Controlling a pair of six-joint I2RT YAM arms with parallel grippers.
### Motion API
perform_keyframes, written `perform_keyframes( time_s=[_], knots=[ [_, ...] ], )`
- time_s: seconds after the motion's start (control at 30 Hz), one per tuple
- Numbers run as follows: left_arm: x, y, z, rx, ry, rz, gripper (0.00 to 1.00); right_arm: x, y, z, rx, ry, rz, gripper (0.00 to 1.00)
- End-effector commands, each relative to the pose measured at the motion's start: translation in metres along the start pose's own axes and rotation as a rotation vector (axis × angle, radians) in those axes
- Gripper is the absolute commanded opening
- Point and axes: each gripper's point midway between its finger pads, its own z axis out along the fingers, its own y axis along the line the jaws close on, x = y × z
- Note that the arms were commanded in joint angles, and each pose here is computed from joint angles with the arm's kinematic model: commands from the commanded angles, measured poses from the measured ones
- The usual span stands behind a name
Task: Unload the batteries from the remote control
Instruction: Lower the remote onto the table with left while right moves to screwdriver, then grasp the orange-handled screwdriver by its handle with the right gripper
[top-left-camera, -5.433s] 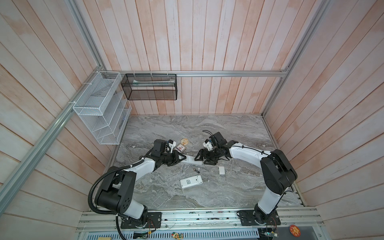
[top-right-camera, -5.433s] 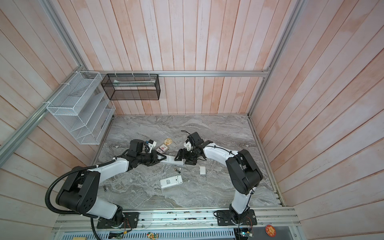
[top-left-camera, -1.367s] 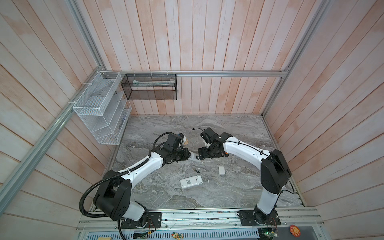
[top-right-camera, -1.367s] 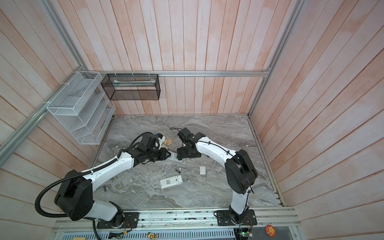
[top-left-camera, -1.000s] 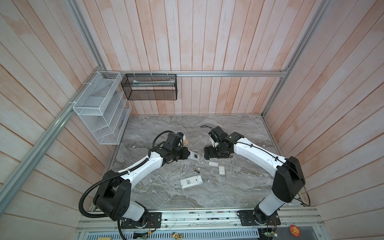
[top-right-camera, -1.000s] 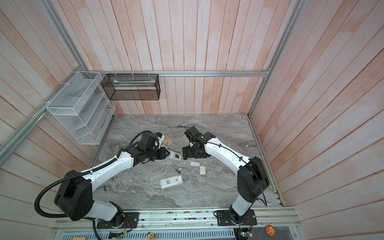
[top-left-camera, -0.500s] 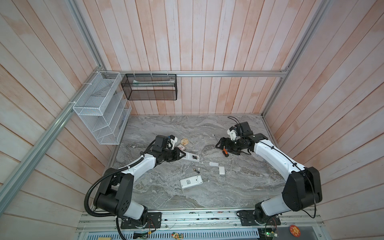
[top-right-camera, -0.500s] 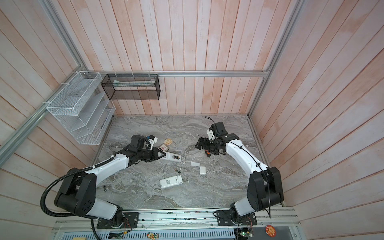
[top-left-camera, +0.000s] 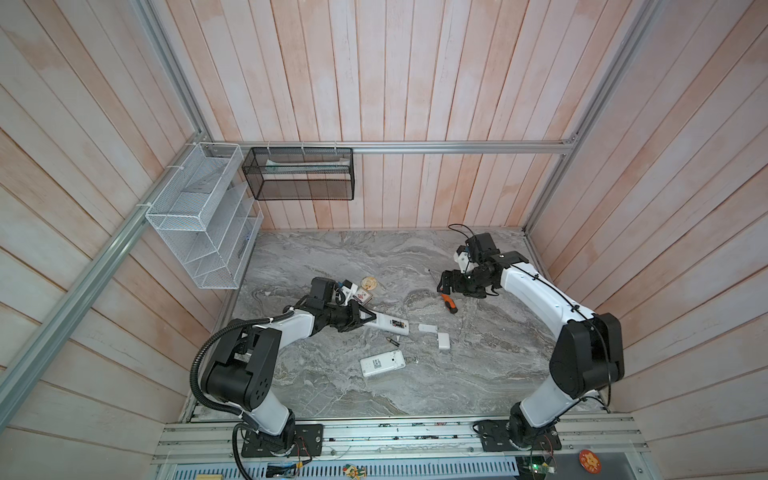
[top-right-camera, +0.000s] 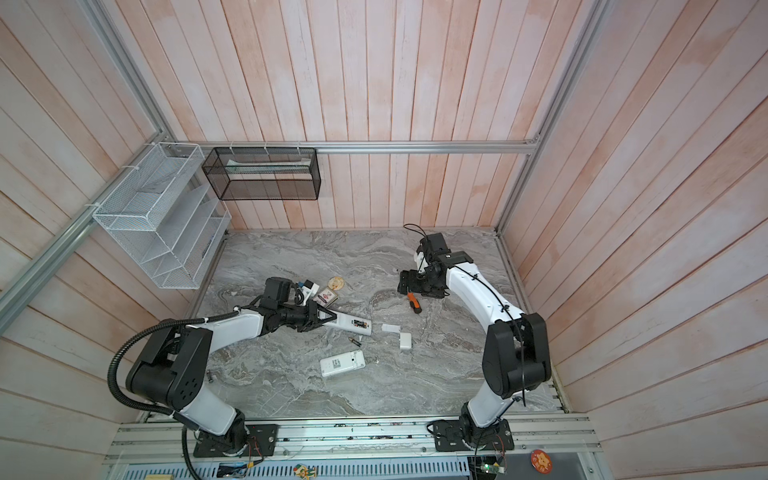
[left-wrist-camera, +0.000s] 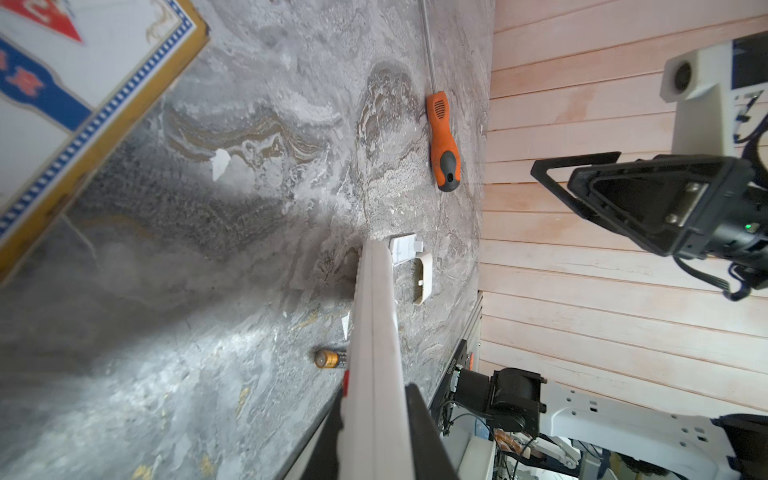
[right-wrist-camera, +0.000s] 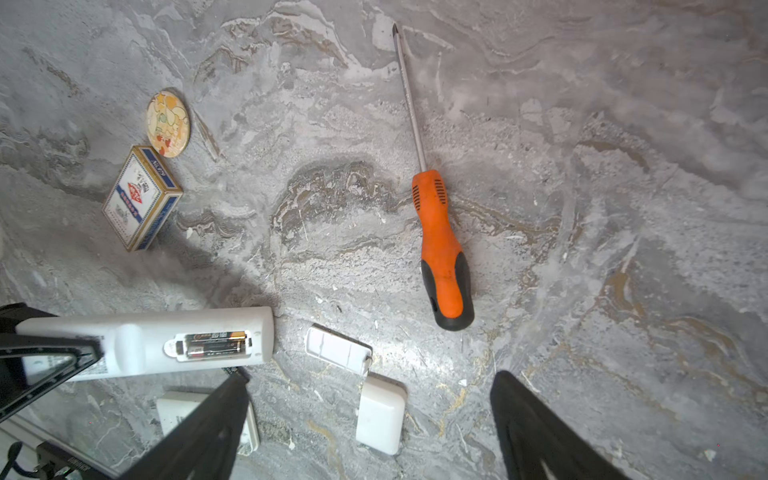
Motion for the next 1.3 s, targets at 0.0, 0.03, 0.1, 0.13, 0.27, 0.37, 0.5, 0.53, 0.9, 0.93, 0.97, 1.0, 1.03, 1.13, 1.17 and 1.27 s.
perform_keyframes(
  time_s=[0.0,0.03,0.1,0.13,0.27,0.37,0.5,0.53,0.9,0.93,0.97,1.0,1.03,1.13,1.17,1.27],
  knots=[
    [0.012,0.033,0.004,-0.073,0.010,-0.092,0.23,0.001,0.002,-0.002,-0.009,0.023,-0.014,0.91],
    [0.013,0.035,0.004,-0.071,0.005,-0.100,0.24,0.001,0.005,-0.001,-0.024,0.023,-0.013,0.91],
    [0.013,0.039,0.004,-0.075,-0.009,-0.116,0.26,0.002,0.009,0.000,-0.041,0.023,-0.017,0.91],
    [0.013,0.041,0.003,-0.077,-0.015,-0.120,0.27,0.004,0.009,0.001,-0.042,0.027,-0.018,0.91],
    [0.014,0.050,0.001,-0.104,-0.034,-0.139,0.40,0.006,0.005,0.003,-0.023,0.039,-0.024,0.91],
    [0.014,0.057,0.000,-0.122,-0.047,-0.153,0.49,0.006,0.000,0.006,-0.005,0.051,-0.022,0.91],
    [0.011,0.061,-0.003,-0.129,-0.059,-0.156,0.55,0.010,-0.004,0.015,0.006,0.081,-0.012,0.91],
    [0.010,0.062,-0.004,-0.130,-0.063,-0.158,0.57,0.011,-0.005,0.017,0.010,0.091,-0.011,0.91],
    [0.005,0.065,-0.032,-0.171,-0.119,-0.151,1.00,0.016,-0.038,0.050,0.148,0.164,-0.051,0.88],
    [0.006,0.064,-0.036,-0.174,-0.127,-0.152,1.00,0.016,-0.040,0.054,0.155,0.170,-0.055,0.87],
    [0.006,0.063,-0.040,-0.176,-0.137,-0.153,1.00,0.015,-0.042,0.057,0.161,0.170,-0.059,0.86],
    [0.007,0.062,-0.044,-0.179,-0.145,-0.151,1.00,0.015,-0.043,0.061,0.166,0.176,-0.064,0.83],
    [0.008,0.061,-0.047,-0.185,-0.153,-0.151,1.00,0.015,-0.045,0.065,0.170,0.184,-0.068,0.80],
    [0.013,0.057,-0.055,-0.199,-0.164,-0.147,1.00,0.014,-0.049,0.075,0.188,0.199,-0.078,0.73],
    [0.014,0.056,-0.057,-0.202,-0.168,-0.146,1.00,0.015,-0.051,0.077,0.194,0.203,-0.080,0.72],
    [0.016,0.048,-0.066,-0.204,-0.195,-0.137,1.00,0.015,-0.055,0.082,0.219,0.206,-0.095,0.66]
  ],
)
